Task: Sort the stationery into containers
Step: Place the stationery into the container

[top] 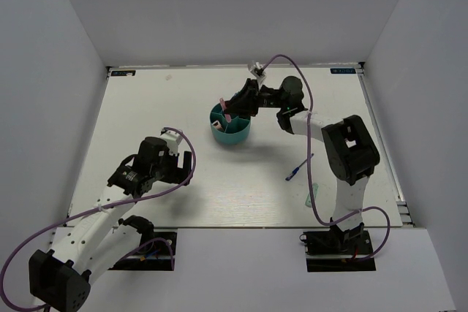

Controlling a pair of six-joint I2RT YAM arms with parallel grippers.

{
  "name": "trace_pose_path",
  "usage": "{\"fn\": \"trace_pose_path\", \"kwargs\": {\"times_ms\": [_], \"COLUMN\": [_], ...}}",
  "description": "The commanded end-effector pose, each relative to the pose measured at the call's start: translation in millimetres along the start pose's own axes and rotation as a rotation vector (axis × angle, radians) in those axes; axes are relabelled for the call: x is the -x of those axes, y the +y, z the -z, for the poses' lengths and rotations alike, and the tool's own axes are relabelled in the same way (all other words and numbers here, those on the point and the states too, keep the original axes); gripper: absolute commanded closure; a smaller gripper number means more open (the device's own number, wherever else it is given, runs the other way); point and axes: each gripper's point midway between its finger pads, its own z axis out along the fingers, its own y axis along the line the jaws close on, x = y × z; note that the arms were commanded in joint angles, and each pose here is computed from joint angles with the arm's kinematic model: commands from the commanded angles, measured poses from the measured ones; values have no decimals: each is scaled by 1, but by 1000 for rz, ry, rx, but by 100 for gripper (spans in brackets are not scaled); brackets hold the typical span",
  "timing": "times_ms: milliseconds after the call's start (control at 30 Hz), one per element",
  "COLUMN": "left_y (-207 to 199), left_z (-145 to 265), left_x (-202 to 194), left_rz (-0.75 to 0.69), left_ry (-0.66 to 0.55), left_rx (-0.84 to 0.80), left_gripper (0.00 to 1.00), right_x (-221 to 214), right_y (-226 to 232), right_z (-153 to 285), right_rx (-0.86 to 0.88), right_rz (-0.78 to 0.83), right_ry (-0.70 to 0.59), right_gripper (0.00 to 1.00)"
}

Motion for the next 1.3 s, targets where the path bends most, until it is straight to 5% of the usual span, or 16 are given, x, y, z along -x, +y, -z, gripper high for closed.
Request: {"fn": "trace_pose_path", "kwargs": {"times_ms": [0, 267, 1267], "left_y": [-1, -2, -1], "left_z": [0, 0, -2], "left_x": [5, 5, 2], "left_rz": [-5, -5, -4], "left_ry": [-28, -27, -10], "left_rx": [-11, -19, -17], "left_gripper": [0, 0, 0], "right_x": [4, -32, -65], "right_y": [15, -10, -68], "right_z": [9, 28, 46], "right_rx": [82, 25, -208], "right_rz": [182, 203, 166], "right_ry": [0, 56, 135], "right_gripper": [100, 100, 100]}}
